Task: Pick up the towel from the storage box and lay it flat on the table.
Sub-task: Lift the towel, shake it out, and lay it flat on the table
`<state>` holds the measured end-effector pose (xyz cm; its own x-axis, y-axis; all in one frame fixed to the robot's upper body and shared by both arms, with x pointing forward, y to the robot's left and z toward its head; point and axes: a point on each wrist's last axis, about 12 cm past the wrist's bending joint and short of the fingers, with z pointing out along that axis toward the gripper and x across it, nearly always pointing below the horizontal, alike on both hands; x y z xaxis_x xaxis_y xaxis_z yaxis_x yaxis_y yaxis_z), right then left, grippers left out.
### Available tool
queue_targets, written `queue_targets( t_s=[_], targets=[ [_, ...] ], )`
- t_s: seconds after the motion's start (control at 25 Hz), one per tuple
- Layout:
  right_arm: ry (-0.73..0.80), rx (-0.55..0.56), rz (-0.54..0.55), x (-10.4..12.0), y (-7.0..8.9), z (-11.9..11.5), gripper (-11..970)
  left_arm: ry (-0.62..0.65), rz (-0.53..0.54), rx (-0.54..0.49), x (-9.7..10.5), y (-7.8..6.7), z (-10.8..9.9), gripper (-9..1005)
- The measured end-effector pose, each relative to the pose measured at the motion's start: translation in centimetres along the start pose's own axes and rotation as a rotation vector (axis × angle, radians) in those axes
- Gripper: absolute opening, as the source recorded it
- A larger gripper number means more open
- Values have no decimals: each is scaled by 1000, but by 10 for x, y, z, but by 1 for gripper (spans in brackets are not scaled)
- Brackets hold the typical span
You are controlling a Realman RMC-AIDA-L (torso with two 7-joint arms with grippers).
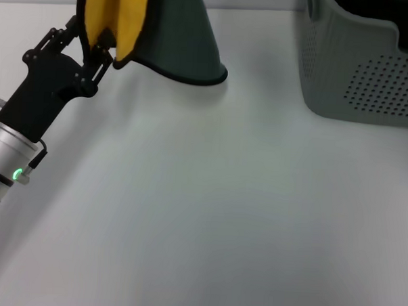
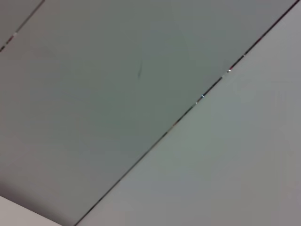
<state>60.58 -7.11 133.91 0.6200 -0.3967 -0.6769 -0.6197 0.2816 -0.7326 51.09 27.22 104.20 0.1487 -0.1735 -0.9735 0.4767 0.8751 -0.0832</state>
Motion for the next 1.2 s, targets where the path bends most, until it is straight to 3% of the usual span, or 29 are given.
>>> queue_targets(
  t_s=[0.36,1.2],
  targets=[
    [15,38,21,8,-8,-10,14,-15,-23,2,-2,1,-3,541],
    [30,45,48,14,-7,-13,16,-24,-41,18,-3,-1,-9,506]
  ],
)
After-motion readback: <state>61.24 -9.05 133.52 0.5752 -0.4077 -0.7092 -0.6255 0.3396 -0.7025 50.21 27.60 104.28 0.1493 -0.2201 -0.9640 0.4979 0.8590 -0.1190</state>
